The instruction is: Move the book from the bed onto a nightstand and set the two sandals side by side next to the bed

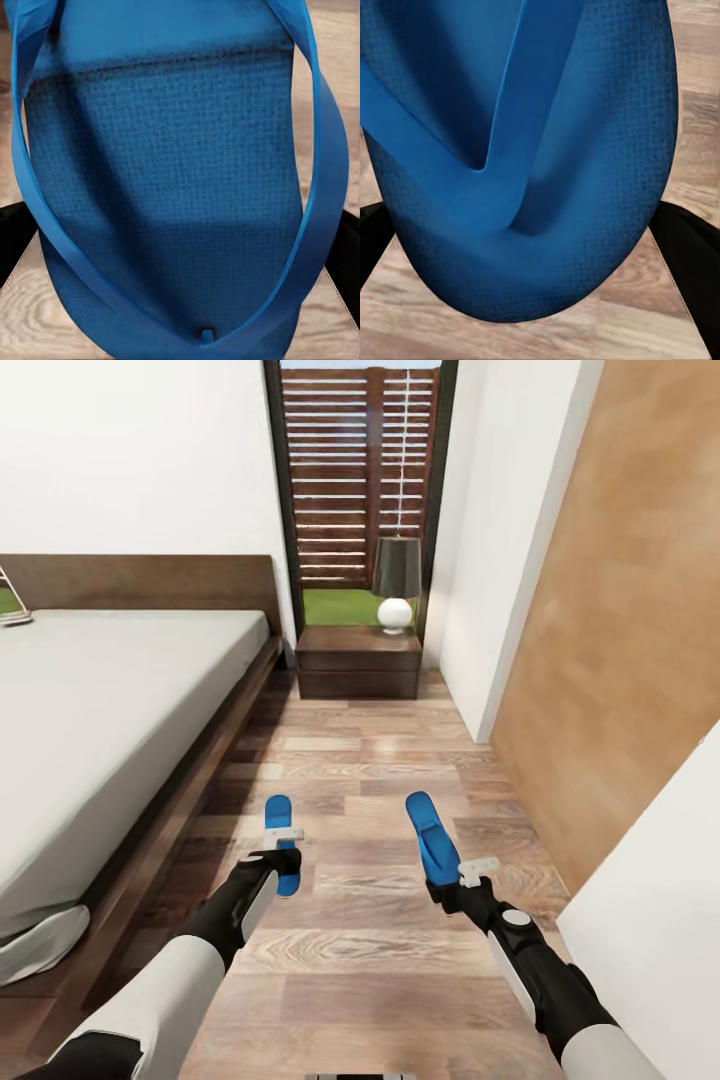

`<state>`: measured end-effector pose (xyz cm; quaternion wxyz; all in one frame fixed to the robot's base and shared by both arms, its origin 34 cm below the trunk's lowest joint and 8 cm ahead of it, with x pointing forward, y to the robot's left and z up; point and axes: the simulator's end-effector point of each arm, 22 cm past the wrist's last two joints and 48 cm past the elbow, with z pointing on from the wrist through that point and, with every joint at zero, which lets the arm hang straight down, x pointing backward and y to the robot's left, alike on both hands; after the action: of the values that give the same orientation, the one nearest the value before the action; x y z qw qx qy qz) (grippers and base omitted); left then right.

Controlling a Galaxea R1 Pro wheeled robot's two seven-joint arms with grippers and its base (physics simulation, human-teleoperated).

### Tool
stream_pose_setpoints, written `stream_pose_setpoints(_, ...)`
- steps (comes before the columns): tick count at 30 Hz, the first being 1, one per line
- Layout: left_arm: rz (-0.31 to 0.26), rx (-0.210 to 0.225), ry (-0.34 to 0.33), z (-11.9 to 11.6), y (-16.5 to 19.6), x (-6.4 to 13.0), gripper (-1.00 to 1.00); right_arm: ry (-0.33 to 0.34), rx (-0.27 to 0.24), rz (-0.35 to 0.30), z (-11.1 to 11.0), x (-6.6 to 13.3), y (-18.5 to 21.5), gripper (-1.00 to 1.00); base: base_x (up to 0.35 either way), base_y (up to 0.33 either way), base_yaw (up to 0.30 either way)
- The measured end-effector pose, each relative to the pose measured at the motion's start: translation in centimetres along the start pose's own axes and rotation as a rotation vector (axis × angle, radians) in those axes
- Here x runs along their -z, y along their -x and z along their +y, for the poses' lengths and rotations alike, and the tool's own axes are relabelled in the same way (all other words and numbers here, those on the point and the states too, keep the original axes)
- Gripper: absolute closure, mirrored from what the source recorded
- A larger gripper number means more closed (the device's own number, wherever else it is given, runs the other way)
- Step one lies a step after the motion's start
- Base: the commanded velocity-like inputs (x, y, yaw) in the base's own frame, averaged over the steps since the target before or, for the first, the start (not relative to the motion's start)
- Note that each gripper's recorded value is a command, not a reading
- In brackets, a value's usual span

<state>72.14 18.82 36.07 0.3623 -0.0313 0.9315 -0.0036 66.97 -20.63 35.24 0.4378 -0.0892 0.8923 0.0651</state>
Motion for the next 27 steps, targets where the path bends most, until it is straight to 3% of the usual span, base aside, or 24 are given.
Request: stream_pose_setpoints(27,0.006,-0.002,-0.012,-0.28,-0.31,-0.07,1.0,0.001,0.002,0.001,0.07,-0.01,-0.01,1.0,0.329,0.0,0.0)
